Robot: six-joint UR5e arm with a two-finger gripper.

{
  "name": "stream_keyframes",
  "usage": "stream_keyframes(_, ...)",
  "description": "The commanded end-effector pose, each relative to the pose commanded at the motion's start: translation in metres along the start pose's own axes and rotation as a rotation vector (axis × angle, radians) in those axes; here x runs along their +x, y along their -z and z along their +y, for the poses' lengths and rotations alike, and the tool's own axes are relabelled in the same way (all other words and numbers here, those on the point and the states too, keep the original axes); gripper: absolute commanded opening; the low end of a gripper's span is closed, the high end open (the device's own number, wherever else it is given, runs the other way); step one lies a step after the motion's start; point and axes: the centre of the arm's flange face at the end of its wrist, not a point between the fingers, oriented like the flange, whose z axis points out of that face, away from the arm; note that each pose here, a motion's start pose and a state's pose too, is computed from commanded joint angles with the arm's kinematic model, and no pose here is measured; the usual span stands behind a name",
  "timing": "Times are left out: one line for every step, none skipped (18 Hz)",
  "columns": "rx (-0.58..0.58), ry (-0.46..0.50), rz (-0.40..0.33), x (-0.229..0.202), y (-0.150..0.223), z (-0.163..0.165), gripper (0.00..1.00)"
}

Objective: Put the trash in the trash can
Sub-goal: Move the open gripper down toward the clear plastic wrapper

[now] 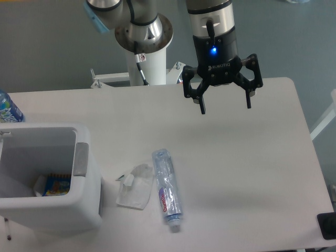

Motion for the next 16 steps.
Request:
stream_keyframes(-0.001,0.0,-0.001,0.0,0.0,0.0,1.0)
stream_keyframes(0.0,-0.002,-0.002,0.0,0.0,0.0,1.0)
stream_keyframes(0.001,-0.002,-0.001,0.0,0.0,0.0,1.0)
stream_keyframes(0.003,-0.002,-0.001,0.0,0.001,-0.001,1.0)
stream_keyframes(0.001,-0.002,-0.001,0.0,0.0,0.0,1.0)
stream_keyframes(0.002,-0.001,0.0,0.001,0.0,0.0,1.0)
stream_keyframes(0.002,0.008,0.0,0.002,0.0,-0.001,1.0)
stream_keyframes(0.007,0.008,0.0,0.002,0.001,-0.002,1.0)
stream_keyframes(0.021,0.006,-0.004,0.002,0.0,-0.003,1.0)
stream_keyframes(0.029,0.004,-0.007,0.002,-0.002,-0.005,1.0)
stream_keyframes(0.034,0.003,-0.008,0.002,-0.003,-0.006,1.0)
stream_keyframes(0.033,0.0,-0.006,0.003,-0.006,-0.006,1.0)
stream_keyframes(0.026,0.001,-0.002,0.003,-0.011,-0.006,1.0)
stream_keyframes(0.018,0.001,0.005,0.004,-0.018,-0.006,1.0)
stream_keyframes(0.014,0.003,0.012,0.006,-0.022,-0.005,1.0)
stream_keyframes(0.014,0.003,0.029,0.01,-0.026,-0.004,1.0)
